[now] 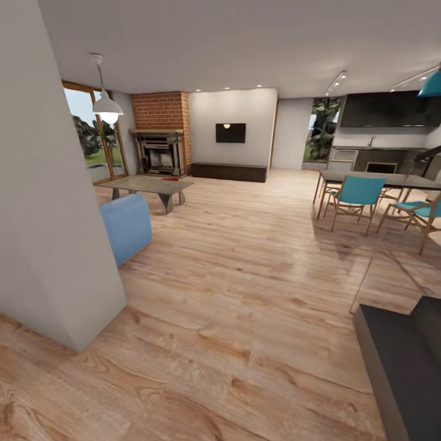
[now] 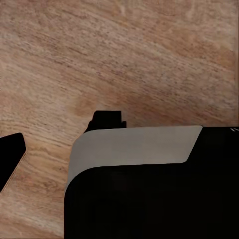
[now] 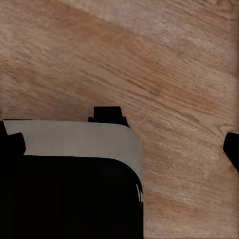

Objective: Move the two storage containers from the living room to the garage. In the garage, place one container on the floor and stack the other container on top of it (either order is fine).

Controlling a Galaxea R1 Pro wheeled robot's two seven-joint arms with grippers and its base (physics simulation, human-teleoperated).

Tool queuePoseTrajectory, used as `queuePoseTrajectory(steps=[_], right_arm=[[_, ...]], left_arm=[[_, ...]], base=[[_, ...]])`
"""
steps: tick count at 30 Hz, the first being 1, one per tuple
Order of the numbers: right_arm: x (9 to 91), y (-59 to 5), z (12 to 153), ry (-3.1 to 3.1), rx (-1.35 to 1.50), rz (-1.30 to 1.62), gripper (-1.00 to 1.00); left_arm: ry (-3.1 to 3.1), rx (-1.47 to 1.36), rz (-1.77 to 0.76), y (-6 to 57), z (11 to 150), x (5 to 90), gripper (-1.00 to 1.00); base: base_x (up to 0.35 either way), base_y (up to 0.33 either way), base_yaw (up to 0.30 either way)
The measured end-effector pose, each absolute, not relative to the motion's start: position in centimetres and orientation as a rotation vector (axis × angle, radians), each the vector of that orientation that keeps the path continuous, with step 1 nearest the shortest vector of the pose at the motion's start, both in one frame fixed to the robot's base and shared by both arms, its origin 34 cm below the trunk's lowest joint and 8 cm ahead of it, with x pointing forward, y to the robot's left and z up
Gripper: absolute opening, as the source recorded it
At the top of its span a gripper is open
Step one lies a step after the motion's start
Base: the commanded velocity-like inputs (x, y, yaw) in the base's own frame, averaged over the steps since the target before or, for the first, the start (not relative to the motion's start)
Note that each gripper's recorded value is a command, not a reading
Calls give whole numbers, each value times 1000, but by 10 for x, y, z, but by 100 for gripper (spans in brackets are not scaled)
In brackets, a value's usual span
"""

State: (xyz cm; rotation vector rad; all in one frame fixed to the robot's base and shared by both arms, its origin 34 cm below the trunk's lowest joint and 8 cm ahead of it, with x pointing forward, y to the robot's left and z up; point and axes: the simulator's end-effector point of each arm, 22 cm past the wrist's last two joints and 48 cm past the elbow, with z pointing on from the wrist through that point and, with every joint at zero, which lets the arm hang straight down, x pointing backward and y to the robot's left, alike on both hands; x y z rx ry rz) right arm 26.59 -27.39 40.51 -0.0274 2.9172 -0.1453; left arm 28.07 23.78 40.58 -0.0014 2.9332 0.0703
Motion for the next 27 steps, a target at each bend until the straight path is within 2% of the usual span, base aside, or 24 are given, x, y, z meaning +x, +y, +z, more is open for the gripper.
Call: queuePoseTrajectory(steps=[27], right_arm=[[265, -272, 405, 2919, -25, -142, 100]], left_arm=[[2933, -2, 71, 238, 406, 281, 100]], base=[[323, 0, 0]])
